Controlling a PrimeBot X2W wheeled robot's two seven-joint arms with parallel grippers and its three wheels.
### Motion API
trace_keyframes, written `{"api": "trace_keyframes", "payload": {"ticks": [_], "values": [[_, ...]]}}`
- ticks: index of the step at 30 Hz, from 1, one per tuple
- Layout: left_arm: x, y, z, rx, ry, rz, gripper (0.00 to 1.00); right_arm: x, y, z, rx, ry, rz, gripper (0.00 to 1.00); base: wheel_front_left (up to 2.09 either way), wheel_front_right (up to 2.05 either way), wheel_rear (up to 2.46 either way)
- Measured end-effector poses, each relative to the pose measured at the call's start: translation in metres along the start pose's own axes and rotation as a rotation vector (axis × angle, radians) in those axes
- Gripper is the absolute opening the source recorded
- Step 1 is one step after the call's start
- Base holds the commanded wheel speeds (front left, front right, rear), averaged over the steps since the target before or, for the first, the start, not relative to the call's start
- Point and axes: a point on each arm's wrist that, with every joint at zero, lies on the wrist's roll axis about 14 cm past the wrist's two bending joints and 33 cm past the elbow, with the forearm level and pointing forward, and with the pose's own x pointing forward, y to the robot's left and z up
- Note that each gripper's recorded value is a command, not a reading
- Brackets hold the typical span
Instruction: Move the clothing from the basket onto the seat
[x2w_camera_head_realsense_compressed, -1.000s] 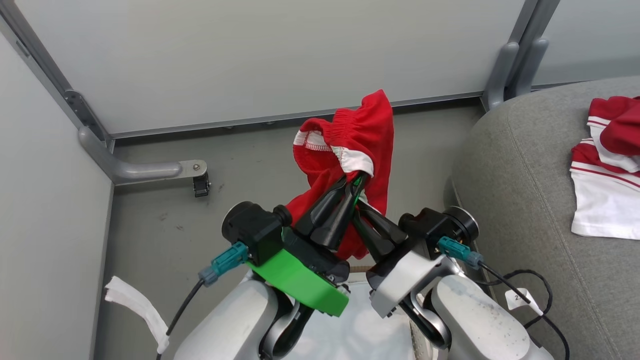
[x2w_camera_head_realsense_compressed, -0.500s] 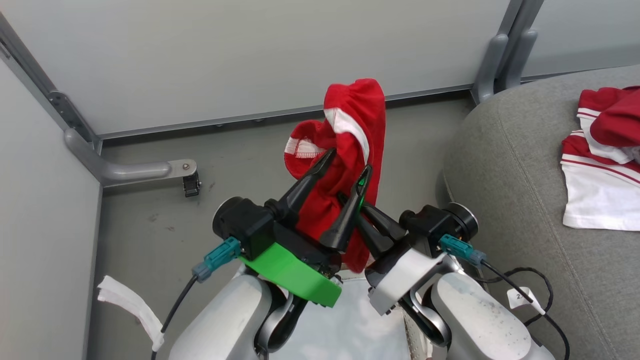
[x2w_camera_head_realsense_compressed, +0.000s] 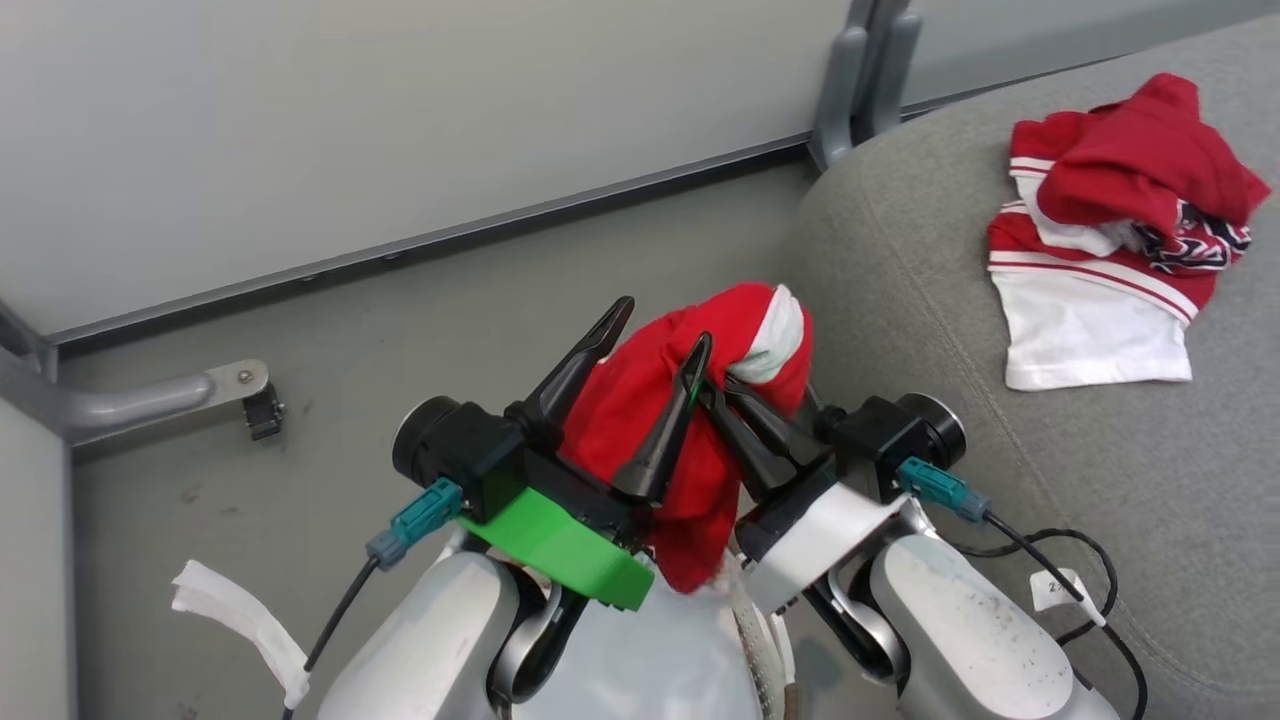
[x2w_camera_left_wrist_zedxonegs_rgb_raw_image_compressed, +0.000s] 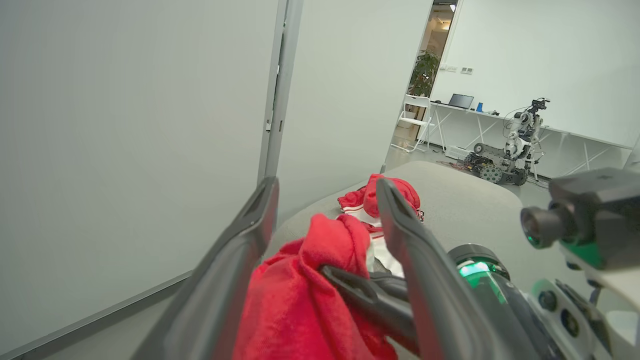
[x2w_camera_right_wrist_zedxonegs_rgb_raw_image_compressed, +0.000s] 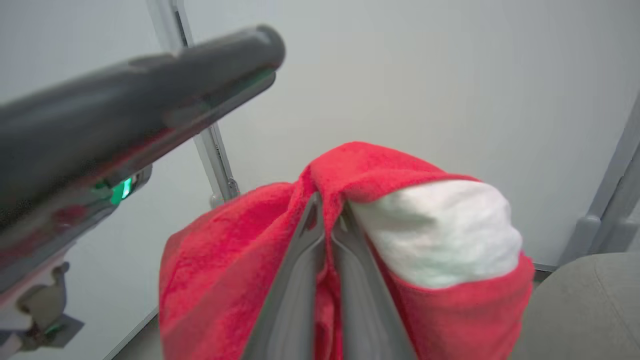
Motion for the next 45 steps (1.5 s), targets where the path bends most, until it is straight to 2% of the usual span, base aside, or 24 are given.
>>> {"api": "trace_keyframes", "payload": {"ticks": [11, 19, 23, 29, 38, 45], "values": [[0.032, -0.042, -0.041, -0.059, 0.078, -0.18, 1.0, -0.052, -0.066, 0.016, -0.029, -0.017, -0.245, 0.0, 0.0, 0.0, 0.0], [0.047, -0.095, -0.07, -0.132, 0.141, -0.365, 1.0, -0.111, -0.122, 0.029, -0.077, -0.027, -0.488, 0.0, 0.0, 0.0, 0.0], [0.048, -0.104, -0.083, -0.17, 0.171, -0.401, 1.0, -0.131, -0.137, 0.027, -0.098, -0.009, -0.566, 0.0, 0.0, 0.0, 0.0], [0.048, -0.101, -0.095, -0.19, 0.194, -0.411, 1.0, -0.148, -0.162, 0.032, -0.159, 0.01, -0.642, 0.0, 0.0, 0.0, 0.0], [0.048, -0.066, -0.117, -0.187, 0.22, -0.359, 1.0, -0.125, -0.221, 0.093, -0.446, 0.005, -0.612, 0.0, 0.0, 0.0, 0.0], [0.05, -0.038, -0.136, -0.19, 0.23, -0.335, 1.0, -0.105, -0.284, 0.143, -0.664, 0.023, -0.651, 0.0, 0.0, 0.0, 0.0]]}}
